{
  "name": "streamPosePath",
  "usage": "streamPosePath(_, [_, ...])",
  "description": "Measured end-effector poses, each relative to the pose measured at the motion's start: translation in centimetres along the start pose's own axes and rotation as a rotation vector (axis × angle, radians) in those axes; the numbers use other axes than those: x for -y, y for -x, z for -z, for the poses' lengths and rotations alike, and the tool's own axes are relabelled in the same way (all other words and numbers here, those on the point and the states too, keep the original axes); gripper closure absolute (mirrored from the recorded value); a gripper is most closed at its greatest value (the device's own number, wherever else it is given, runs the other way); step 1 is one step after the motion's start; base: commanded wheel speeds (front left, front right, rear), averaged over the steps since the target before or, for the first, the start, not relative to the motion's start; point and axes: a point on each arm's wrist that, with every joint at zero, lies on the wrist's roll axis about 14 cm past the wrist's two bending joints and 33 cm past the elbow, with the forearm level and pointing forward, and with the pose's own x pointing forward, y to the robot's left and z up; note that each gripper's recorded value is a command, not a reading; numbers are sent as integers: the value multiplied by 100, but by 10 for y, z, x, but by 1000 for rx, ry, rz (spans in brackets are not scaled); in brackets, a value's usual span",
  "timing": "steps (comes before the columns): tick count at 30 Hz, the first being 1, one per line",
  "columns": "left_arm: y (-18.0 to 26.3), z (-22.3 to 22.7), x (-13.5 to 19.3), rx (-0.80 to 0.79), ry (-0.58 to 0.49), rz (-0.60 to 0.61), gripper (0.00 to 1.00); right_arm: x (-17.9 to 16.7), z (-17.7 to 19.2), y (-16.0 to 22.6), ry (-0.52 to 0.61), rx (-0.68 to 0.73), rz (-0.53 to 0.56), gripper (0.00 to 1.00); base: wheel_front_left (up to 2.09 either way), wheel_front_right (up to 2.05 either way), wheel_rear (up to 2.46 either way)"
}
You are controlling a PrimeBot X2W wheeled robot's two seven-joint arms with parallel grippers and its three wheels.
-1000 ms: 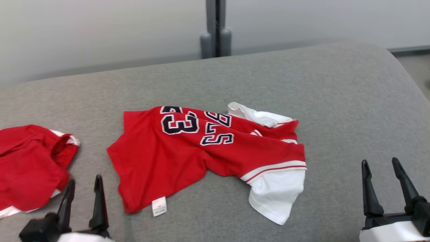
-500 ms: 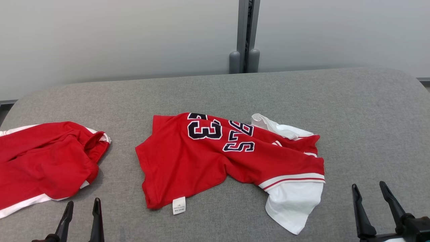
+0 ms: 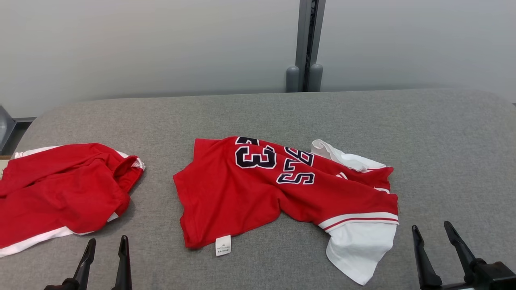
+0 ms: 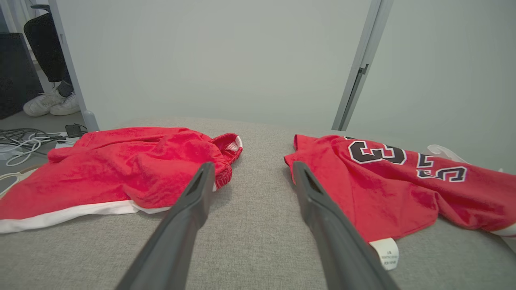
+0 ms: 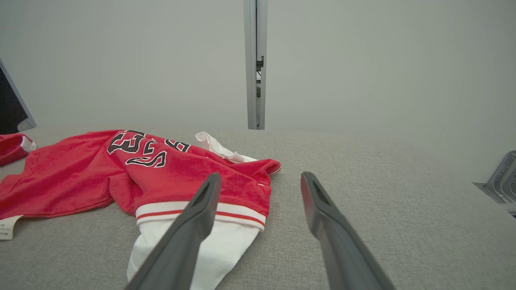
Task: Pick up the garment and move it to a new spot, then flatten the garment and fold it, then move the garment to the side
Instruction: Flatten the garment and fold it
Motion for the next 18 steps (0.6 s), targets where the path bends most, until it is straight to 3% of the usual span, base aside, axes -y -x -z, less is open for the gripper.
streamPosePath(7, [3,-1,-3,5,4,-12,0,-12,-7,-7,-1,21,-38,0,0,0,0])
streamPosePath(11, [4,15,15,-45,63,33,0,-24,-6,-10,-31,21,-71,0,0,0,0])
streamPosePath(15, [4,47,50,-162,125,136,0,-44,53,6,-58,-187,-126,0,0,0,0])
streamPosePath(18, [-5,56,70,-222,163,196,0,-48,77,8,-61,-305,-144,0,0,0,0])
